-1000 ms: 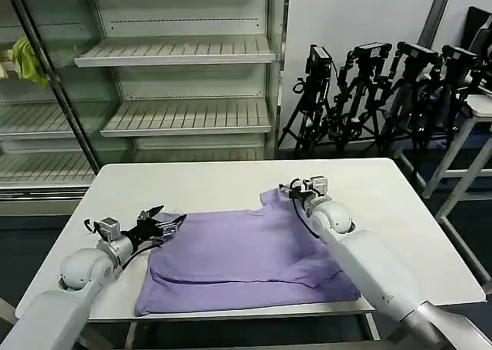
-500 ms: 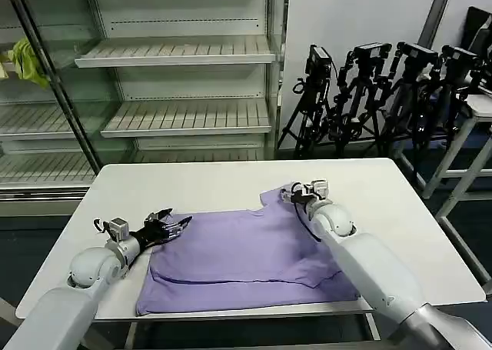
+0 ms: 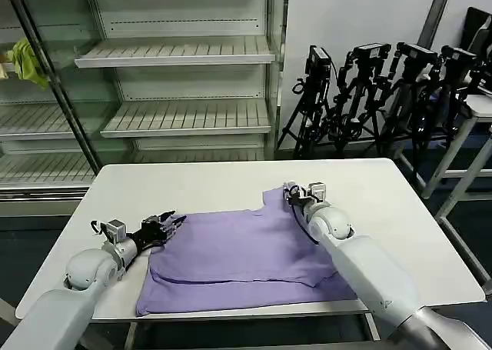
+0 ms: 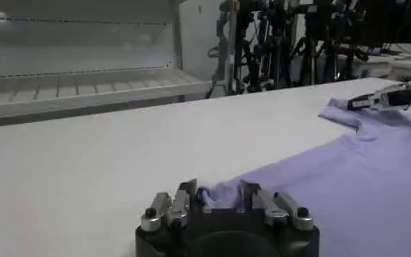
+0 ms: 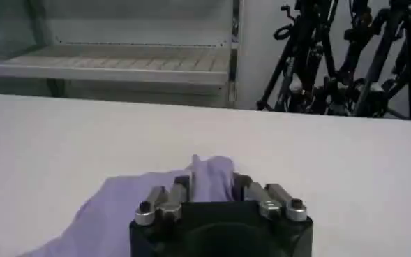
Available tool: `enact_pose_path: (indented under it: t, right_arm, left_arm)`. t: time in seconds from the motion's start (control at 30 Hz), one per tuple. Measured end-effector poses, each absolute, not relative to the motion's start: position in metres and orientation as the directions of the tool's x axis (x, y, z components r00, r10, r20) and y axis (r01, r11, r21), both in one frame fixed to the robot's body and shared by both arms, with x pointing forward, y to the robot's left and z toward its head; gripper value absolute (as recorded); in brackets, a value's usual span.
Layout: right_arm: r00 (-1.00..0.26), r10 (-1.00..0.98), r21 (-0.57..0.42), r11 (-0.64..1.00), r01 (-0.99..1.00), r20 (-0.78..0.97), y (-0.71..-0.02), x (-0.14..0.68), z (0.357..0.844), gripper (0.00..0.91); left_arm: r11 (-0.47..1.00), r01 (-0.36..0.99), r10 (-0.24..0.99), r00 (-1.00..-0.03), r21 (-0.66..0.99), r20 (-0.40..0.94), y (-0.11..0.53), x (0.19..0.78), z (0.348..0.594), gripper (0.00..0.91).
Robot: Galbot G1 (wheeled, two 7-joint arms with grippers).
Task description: Fold and organize the clothes.
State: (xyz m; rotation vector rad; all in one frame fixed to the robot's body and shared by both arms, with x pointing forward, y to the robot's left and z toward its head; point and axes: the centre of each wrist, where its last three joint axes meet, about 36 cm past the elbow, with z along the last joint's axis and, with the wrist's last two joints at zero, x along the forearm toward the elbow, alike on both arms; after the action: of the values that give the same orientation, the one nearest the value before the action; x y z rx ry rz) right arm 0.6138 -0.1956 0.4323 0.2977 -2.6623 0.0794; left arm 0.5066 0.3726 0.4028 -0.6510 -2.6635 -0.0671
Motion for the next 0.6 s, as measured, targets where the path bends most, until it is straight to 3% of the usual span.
enact_pose_path:
  t: [0.13,0.3,0.6]
  right_arm:
    - [-0.872,-0.198,-0.009,0.974,-0.226,0.447,-0.1955,0.6116,0.432,0.0]
    - [-0.874,-0.197,-0.013,0.974,-0.226,0.444,-0.1963,0.6091,0.4309,0.0]
    - [-0.877,-0.198,-0.016,0.974,-0.227,0.438,-0.1983,0.6048,0.4302,0.0]
  left_arm:
    - [0.891,0.451,0.432,-0.814,-0.046,0.387,0.3729,0.5052,0.4031,0.191]
    - [0.892,0.45,0.431,-0.816,-0.046,0.385,0.372,0.5039,0.4034,0.091]
    - [0.893,0.447,0.429,-0.822,-0.043,0.374,0.3708,0.5033,0.4061,0.071]
